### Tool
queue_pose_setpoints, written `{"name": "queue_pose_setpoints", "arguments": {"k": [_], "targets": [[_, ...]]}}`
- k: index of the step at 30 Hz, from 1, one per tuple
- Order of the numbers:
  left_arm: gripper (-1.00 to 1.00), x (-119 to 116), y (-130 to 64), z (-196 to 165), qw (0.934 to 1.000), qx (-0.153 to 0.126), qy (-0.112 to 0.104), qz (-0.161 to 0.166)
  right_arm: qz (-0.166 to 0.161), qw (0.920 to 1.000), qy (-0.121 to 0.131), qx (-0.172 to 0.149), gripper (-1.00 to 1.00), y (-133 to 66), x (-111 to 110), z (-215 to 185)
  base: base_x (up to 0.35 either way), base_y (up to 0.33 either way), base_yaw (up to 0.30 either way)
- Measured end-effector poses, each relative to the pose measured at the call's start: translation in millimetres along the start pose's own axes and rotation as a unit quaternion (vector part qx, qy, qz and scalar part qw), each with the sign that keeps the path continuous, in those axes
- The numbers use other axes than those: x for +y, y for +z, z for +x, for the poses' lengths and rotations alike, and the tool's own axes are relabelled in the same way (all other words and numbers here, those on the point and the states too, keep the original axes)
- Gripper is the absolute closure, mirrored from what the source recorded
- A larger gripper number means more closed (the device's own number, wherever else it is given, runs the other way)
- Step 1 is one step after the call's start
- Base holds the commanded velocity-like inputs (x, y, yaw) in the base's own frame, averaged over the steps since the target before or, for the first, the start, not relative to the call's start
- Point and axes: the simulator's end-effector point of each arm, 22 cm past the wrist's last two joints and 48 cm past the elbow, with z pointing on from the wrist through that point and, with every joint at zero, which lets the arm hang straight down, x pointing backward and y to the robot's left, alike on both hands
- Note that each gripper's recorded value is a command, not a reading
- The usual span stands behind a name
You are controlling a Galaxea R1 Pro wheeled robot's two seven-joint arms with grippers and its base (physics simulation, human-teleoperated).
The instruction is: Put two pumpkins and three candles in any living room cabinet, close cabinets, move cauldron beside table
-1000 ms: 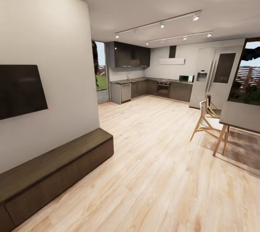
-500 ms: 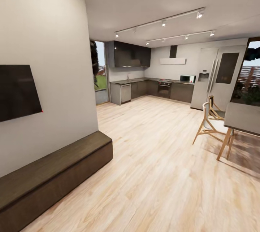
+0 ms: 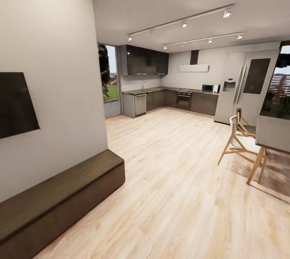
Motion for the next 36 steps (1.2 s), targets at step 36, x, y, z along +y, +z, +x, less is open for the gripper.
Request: {"name": "queue_pose_setpoints", "arguments": {"k": [36], "targets": [[-1.0, 0.0, 0.0, -0.1, 1.0, 0.0, 0.0, 0.0, 0.0, 1.0, 0.0, 0.0, -1.0, 0.0, 0.0, 0.1, 0.262, 0.0, 0.0]]}}
